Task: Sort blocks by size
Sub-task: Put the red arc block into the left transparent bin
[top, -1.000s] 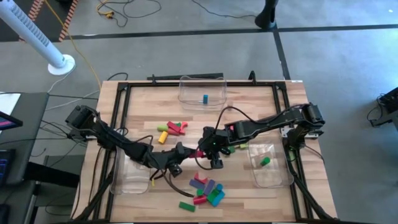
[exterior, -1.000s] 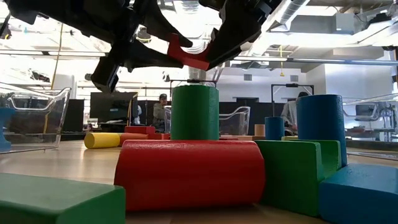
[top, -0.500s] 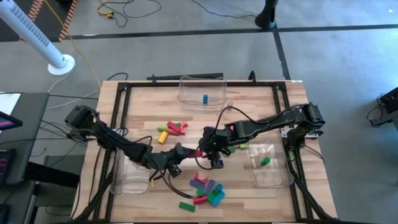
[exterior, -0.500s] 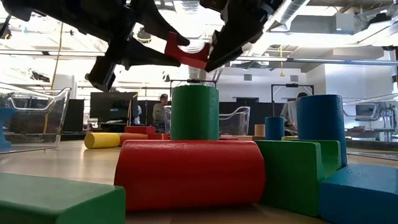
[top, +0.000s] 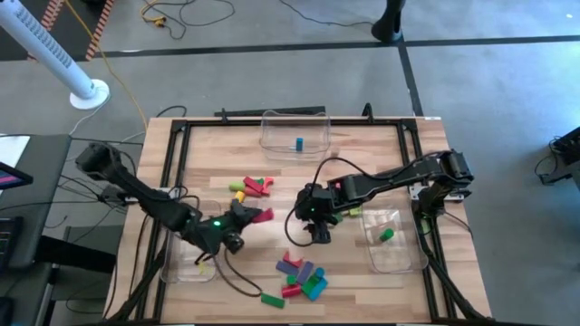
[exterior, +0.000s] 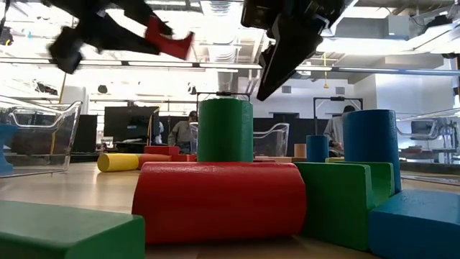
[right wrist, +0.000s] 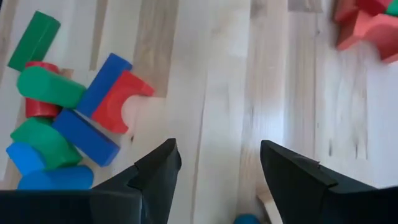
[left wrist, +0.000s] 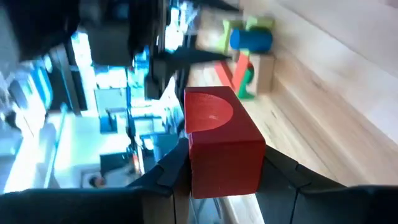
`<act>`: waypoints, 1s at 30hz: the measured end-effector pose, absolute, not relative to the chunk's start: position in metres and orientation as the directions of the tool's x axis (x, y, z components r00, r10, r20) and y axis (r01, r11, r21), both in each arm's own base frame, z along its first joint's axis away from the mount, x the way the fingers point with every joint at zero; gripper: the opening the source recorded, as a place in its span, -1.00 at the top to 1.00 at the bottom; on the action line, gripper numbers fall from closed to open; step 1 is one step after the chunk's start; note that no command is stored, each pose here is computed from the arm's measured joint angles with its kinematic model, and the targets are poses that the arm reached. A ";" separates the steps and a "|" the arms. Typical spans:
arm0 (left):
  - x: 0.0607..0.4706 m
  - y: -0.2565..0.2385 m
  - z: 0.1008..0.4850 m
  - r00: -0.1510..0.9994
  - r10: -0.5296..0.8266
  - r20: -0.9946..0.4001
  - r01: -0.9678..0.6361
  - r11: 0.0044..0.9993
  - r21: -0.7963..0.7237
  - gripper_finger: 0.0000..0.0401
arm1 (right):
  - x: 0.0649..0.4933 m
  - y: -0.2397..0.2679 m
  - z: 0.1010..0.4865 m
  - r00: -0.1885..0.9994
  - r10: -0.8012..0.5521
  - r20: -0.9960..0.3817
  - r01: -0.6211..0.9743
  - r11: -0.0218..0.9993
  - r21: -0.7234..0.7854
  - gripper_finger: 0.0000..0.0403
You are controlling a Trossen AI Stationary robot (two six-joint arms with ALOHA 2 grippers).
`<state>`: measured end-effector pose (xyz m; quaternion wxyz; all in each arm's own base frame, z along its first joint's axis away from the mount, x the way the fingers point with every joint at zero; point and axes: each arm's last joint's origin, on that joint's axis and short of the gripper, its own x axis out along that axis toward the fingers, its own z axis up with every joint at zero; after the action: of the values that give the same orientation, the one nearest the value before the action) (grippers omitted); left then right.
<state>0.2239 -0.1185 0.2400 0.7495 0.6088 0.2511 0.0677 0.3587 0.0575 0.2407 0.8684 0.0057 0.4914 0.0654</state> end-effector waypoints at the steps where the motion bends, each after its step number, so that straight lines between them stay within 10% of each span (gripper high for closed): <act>1: 0.217 -0.118 0.244 0.857 0.413 -0.308 0.207 0.273 0.940 0.36 | 0.358 0.059 0.240 0.504 0.120 -0.856 -0.111 0.991 0.074 -0.27; 14: 0.156 -0.103 0.312 0.652 0.201 -0.731 0.228 0.868 0.442 0.36 | 0.357 0.065 0.240 0.497 0.129 -0.858 -0.125 0.989 0.076 -0.27; 30: 0.124 -0.102 0.266 0.155 0.013 -0.988 0.043 0.999 0.020 0.36 | 0.355 0.066 0.240 0.486 0.128 -0.864 -0.127 0.989 0.075 -0.27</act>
<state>0.1243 -0.1020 0.2660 0.7595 0.0217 0.6501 -0.0098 0.3555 0.0655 0.2395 0.8621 0.0006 0.5013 0.0740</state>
